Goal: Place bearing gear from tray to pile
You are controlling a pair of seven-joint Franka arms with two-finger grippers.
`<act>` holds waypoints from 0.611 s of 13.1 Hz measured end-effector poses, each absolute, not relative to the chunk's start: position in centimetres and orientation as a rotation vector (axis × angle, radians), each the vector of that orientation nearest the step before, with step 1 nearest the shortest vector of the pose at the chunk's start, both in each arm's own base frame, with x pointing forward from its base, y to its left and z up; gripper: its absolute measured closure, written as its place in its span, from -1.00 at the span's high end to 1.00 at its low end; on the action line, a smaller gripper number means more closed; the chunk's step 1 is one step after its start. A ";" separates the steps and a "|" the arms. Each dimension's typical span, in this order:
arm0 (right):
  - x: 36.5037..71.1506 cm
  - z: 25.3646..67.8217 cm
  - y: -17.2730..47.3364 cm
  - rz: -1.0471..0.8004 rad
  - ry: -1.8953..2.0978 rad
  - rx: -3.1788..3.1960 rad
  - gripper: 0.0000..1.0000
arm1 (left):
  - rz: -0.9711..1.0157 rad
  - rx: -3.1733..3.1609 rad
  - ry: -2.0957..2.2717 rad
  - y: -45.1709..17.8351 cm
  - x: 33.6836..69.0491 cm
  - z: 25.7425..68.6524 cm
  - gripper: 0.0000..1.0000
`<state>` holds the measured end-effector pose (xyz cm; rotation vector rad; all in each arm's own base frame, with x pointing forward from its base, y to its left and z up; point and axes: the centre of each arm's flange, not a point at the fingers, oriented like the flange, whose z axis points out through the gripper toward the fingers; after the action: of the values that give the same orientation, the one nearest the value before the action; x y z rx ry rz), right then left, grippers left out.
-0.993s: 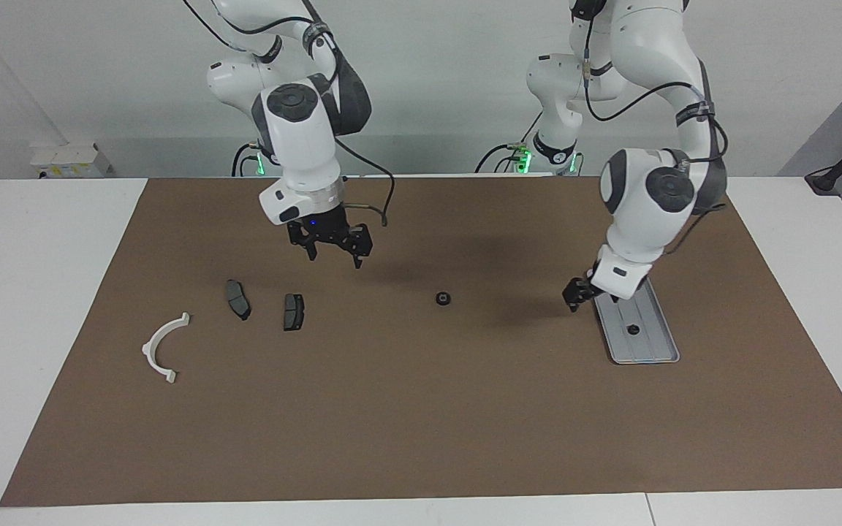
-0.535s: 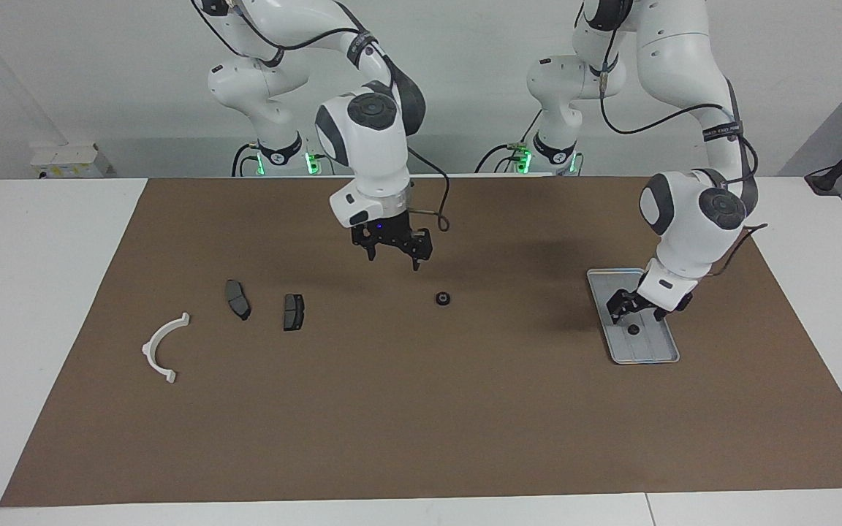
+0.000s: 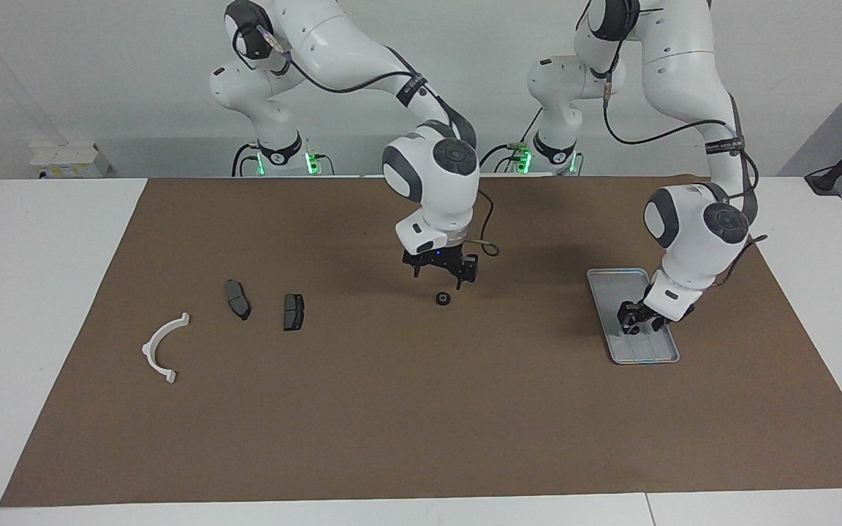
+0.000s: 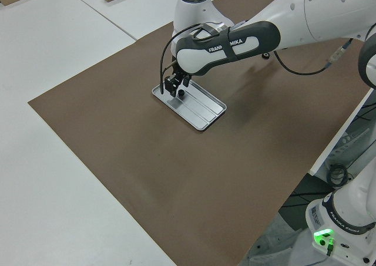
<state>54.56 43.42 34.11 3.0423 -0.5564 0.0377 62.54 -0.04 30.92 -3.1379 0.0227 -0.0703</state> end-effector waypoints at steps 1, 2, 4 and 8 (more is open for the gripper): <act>54.9 32.7 43.6 0.027 -0.555 3.035 1.00 | -0.064 -3.139 0.009 -0.1 62.4 30.7 0.21; 55.2 31.5 43.7 0.024 -0.556 3.032 1.00 | -0.059 -3.139 -0.005 -0.1 62.4 30.5 0.21; 55.6 30.5 43.8 0.032 -0.560 3.036 1.00 | -0.057 -3.140 -0.024 -0.3 62.3 30.3 0.00; 55.9 30.8 44.1 0.063 -0.563 3.060 1.00 | -0.076 -3.141 -0.040 -0.4 62.0 29.8 0.00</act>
<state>55.90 44.06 30.83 3.0599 -0.5631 0.0628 61.98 -0.40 29.77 -3.1412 -0.0400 -0.0762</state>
